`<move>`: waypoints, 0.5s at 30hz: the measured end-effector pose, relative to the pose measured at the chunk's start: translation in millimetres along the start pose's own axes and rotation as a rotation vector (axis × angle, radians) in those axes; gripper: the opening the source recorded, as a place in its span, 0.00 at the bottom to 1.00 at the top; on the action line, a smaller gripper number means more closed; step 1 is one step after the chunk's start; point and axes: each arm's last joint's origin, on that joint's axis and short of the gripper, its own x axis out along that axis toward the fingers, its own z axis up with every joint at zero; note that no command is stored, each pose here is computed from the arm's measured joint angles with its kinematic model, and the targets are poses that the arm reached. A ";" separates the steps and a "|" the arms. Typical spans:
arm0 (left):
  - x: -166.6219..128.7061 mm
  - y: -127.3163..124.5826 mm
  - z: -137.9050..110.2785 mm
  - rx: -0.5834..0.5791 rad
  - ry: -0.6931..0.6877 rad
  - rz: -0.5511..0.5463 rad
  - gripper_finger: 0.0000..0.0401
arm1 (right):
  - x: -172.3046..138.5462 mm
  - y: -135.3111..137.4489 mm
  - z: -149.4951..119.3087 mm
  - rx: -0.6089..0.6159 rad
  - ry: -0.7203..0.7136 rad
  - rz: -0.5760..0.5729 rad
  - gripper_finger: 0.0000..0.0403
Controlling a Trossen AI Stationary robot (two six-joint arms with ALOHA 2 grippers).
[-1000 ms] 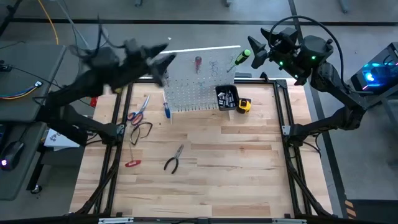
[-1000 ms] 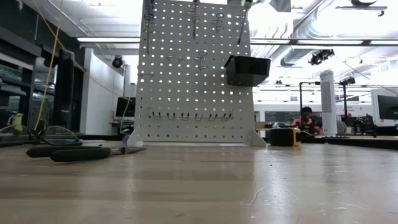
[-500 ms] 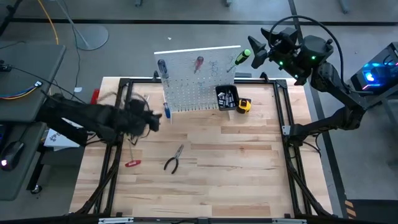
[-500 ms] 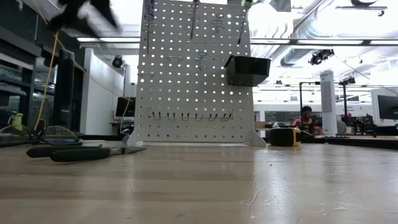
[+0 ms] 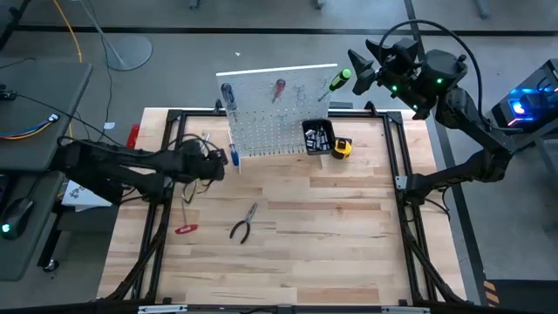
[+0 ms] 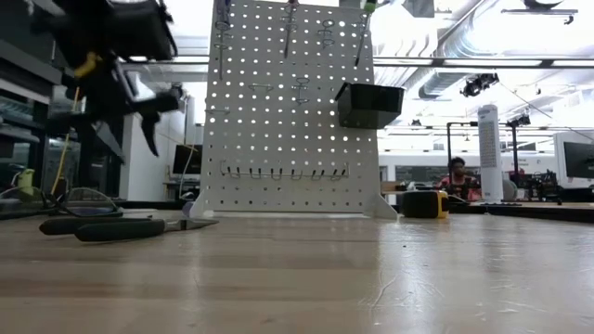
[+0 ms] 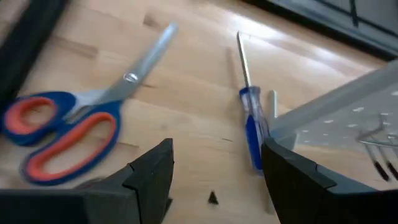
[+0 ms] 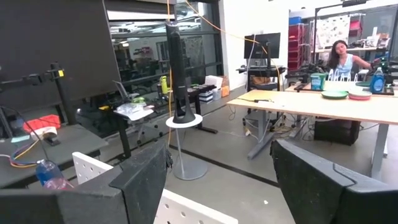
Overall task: Hang tools onto peg board
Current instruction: Hang the blue screwdriver on the peg board
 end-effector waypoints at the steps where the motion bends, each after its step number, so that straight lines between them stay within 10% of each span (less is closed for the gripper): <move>1: 6.4 -2.3 0.5 -0.002 0.017 -0.005 0.56 | 0.0 0.0 0.0 0.006 0.000 0.000 0.68; 15: 77.5 -27.4 11.6 0.076 0.155 -0.003 0.56 | -0.1 0.8 -1.5 0.051 0.016 0.023 0.68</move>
